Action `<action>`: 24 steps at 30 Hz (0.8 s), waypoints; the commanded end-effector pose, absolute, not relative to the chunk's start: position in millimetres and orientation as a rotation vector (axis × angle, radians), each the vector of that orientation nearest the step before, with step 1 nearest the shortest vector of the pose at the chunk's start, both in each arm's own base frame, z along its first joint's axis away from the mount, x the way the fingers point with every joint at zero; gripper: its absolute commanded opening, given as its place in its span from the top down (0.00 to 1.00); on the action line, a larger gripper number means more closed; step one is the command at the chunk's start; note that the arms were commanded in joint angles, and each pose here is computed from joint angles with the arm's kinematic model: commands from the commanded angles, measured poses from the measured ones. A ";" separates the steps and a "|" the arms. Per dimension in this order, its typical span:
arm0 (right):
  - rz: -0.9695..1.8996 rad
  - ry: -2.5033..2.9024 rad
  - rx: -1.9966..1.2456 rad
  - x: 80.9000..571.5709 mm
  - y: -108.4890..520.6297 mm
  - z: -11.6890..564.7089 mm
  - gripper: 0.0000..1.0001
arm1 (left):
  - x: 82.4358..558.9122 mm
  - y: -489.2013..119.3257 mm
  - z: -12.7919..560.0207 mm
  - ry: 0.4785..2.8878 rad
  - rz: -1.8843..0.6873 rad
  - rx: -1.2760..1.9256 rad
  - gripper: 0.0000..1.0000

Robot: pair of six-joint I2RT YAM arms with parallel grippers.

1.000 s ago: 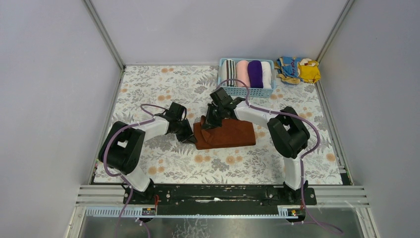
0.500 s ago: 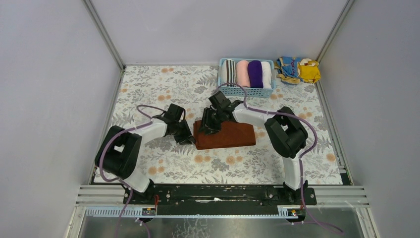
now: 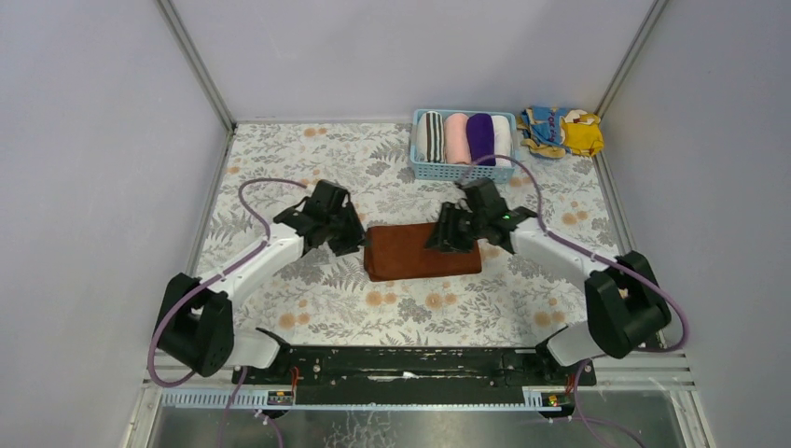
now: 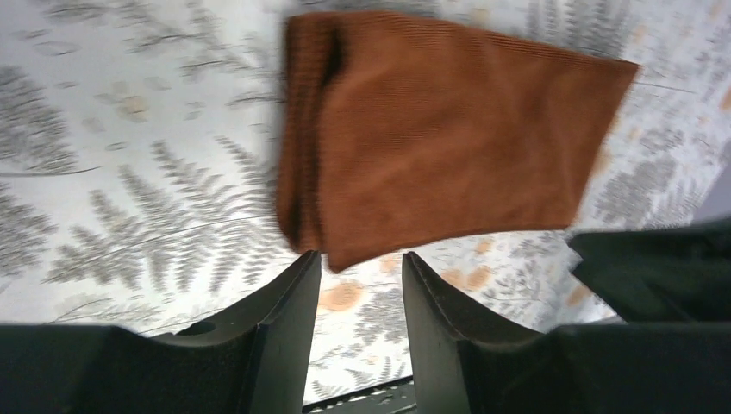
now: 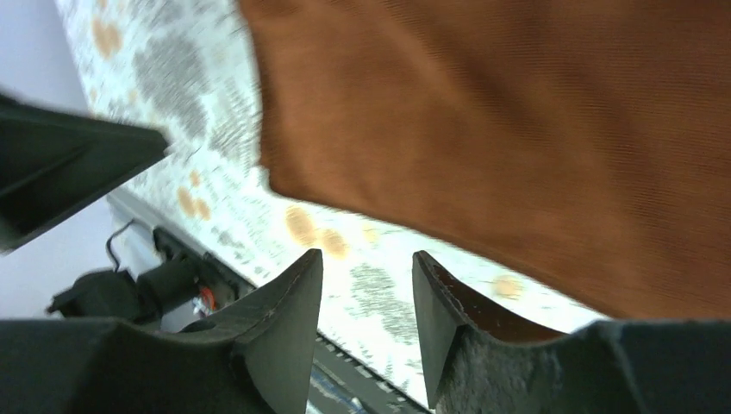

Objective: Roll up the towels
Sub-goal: Fold the towel at the center of the board.

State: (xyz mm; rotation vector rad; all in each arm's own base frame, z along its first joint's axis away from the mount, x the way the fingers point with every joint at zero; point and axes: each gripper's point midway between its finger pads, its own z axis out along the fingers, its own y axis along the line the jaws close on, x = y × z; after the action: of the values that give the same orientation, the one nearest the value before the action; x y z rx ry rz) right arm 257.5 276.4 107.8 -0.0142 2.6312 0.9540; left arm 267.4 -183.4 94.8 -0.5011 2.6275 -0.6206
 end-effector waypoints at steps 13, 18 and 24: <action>1.031 2.442 0.189 274.6 189.2 78.0 0.50 | 271.2 -240.3 30.3 2.779 -0.556 -0.418 0.74; 1.017 2.471 0.194 264.6 185.4 56.8 0.50 | 240.2 -199.5 -0.3 2.802 -0.536 -0.612 0.75; 1.043 2.476 0.180 260.7 187.7 54.2 0.50 | 229.6 -178.3 12.0 2.734 -0.553 -0.724 0.65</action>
State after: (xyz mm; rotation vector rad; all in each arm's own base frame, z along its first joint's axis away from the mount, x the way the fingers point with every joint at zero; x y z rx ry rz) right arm 250.3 180.7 40.3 0.2540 2.5503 0.9902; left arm 242.2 -201.4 18.7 -0.6239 2.7425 -0.6428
